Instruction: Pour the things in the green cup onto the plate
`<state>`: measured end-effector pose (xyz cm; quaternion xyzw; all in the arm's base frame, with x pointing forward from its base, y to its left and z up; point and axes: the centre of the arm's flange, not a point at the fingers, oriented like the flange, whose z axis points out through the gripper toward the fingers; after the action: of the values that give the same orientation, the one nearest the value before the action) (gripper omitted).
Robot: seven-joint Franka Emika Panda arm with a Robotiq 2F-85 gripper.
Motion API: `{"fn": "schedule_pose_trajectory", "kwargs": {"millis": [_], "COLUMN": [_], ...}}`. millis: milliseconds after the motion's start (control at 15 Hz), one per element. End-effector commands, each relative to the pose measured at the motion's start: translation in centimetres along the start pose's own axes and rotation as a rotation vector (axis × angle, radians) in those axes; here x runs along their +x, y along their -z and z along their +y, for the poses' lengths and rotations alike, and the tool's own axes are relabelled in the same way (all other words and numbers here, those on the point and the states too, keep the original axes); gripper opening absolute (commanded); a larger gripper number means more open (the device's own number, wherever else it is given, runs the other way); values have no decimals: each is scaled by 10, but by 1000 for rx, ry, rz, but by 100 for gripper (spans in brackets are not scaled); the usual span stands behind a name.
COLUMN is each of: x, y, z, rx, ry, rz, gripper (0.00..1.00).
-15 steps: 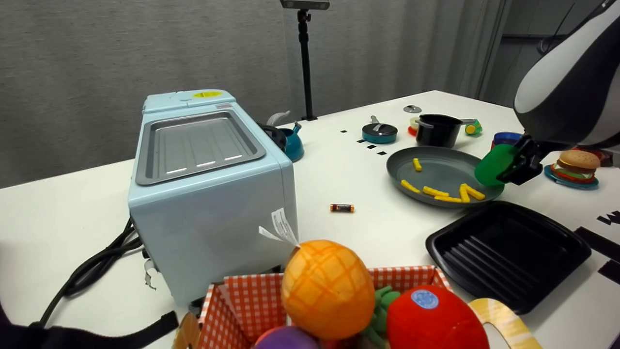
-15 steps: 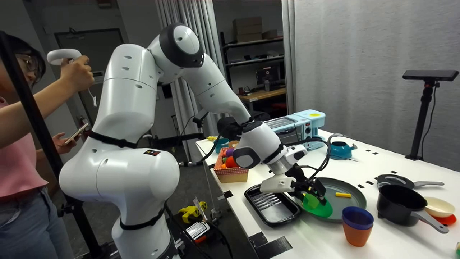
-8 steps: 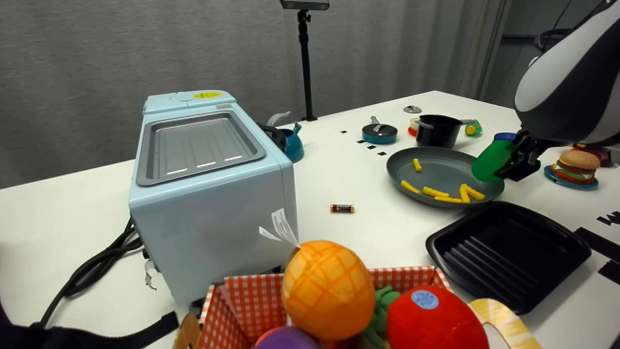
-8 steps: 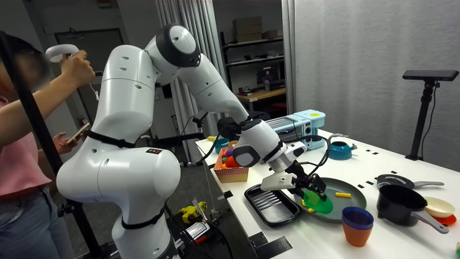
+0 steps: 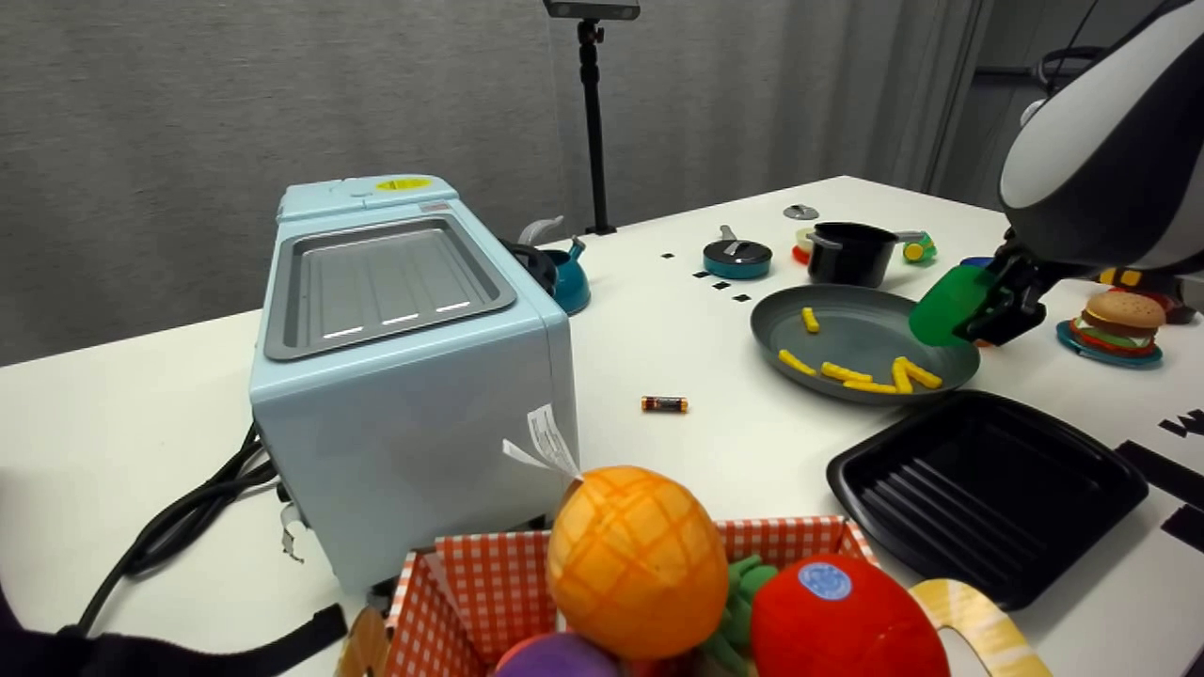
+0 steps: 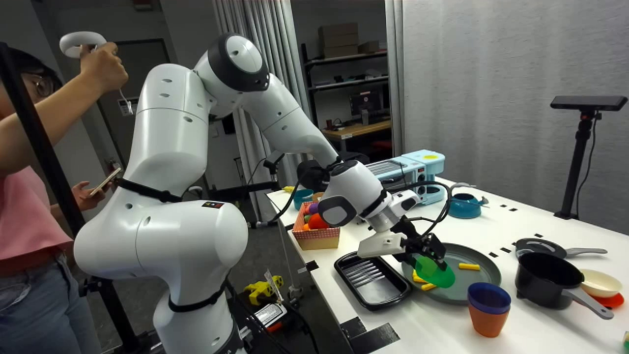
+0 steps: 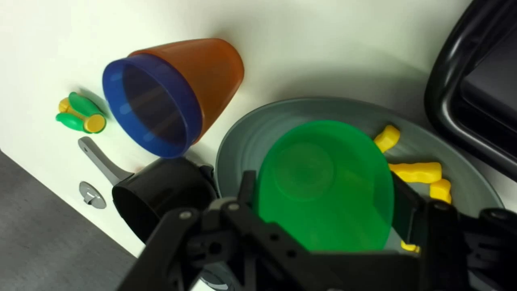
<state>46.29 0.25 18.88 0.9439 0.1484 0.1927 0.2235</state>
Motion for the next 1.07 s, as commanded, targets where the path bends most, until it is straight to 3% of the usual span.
{"fn": "schedule_pose_trajectory", "kwargs": {"millis": [0, 267, 533, 1000], "x": [27, 23, 11, 33], "y": [21, 22, 14, 26], "z": [3, 9, 16, 19], "rx": [-3, -35, -15, -36], "ry": [38, 70, 175, 285], "rz": [-15, -63, -141, -142], "gripper": [50, 50, 50, 50]}}
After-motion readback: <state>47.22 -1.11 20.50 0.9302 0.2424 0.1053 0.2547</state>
